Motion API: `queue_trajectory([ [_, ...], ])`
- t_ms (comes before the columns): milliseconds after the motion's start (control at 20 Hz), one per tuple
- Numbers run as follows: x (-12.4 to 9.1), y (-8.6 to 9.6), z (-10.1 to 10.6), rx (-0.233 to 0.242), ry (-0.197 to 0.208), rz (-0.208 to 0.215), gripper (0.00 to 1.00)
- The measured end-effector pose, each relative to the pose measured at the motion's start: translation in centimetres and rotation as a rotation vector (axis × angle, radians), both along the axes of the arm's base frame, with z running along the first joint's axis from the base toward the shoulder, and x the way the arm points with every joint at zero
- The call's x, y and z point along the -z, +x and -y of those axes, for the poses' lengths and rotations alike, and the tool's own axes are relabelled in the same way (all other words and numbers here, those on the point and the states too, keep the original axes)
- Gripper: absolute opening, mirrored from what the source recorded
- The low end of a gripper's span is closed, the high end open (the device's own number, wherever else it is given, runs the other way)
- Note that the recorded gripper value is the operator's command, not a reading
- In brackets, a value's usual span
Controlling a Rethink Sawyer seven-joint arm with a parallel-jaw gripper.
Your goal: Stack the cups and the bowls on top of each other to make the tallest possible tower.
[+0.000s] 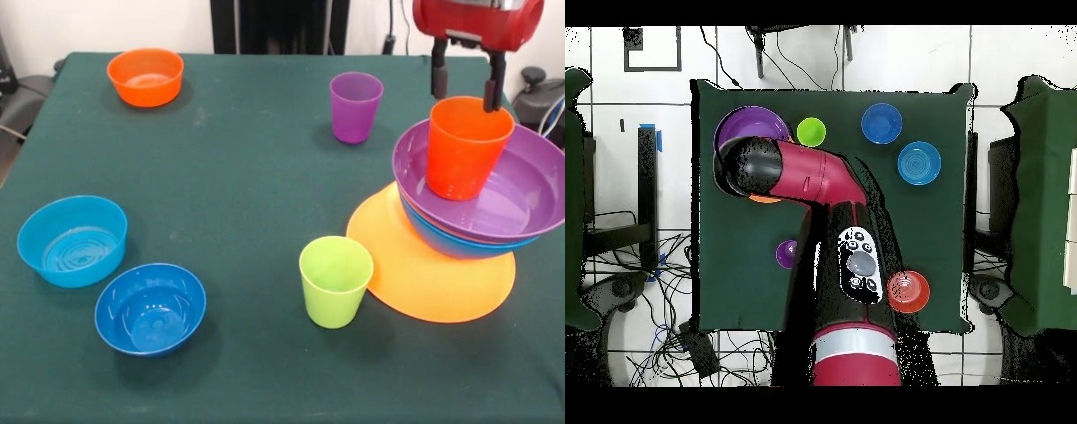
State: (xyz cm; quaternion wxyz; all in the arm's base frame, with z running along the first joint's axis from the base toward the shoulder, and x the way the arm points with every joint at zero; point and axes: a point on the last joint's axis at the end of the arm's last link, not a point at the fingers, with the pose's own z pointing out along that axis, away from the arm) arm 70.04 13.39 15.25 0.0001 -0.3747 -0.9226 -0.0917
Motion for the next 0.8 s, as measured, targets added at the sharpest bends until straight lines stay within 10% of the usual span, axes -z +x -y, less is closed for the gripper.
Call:
queue_trajectory([
  [800,-4.3,0.7,0.6,0.012,-0.008,0.063,1.00],
])
